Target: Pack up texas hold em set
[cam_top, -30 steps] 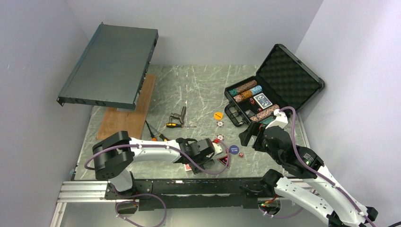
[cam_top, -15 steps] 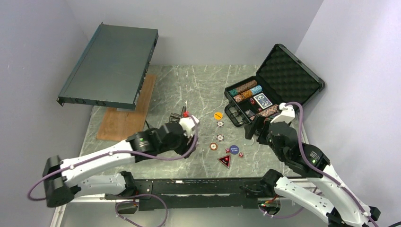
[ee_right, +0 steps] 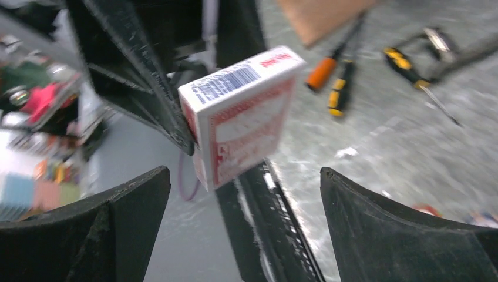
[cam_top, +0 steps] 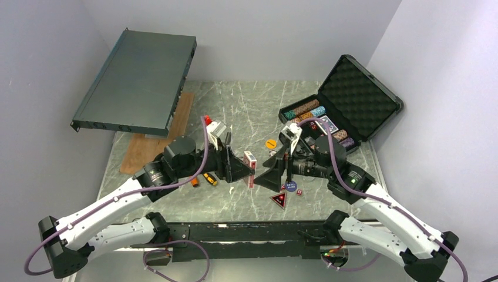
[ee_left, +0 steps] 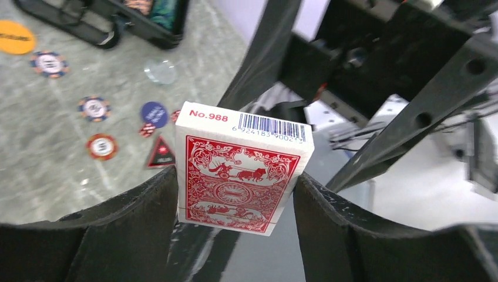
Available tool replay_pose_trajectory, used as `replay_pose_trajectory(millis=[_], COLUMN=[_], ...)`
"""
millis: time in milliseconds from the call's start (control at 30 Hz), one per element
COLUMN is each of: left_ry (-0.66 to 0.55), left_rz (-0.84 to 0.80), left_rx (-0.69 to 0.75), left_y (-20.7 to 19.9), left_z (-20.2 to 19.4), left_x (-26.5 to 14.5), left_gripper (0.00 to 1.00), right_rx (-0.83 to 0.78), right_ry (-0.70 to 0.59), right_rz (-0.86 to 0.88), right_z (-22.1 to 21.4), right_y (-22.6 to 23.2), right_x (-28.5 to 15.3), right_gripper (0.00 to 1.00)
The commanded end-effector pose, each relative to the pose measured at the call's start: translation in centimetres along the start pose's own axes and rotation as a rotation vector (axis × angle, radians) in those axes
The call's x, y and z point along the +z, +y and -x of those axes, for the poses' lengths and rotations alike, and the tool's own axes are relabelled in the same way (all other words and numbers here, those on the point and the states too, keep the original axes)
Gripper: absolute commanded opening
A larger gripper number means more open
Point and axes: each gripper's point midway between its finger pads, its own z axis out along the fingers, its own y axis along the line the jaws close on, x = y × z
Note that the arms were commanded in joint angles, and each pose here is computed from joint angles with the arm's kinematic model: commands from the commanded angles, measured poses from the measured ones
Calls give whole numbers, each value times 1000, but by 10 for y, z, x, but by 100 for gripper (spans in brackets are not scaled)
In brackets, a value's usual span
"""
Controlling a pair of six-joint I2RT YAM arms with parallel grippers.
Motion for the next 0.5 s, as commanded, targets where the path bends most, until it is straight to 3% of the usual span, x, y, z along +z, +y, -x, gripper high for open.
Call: replay_pose_trajectory(millis=[0, 67, 133, 267, 467], left_ry=[-90, -96, -93, -99, -126], left_rz=[-270, -292, -315, -402, -393], left_rx=[-56, -64, -83, -74, -81], left_y=[-61, -65, -69, -82, -82], left_z=[33, 35, 35, 37, 42], left_x=[-15, -17, -18, -24, -26], left_gripper=[12, 10, 0, 0, 0], right_rx=[-119, -124, -110, -69, -10], right_ry=[-60, -91, -89, -90, -90], right_rz=[444, 459, 478, 496, 486], right_z=[18, 22, 22, 29, 38], right_y=[70, 71, 68, 61, 54], right_x=[-4, -5, -6, -11, -14], right_gripper=[100, 100, 100, 100, 100])
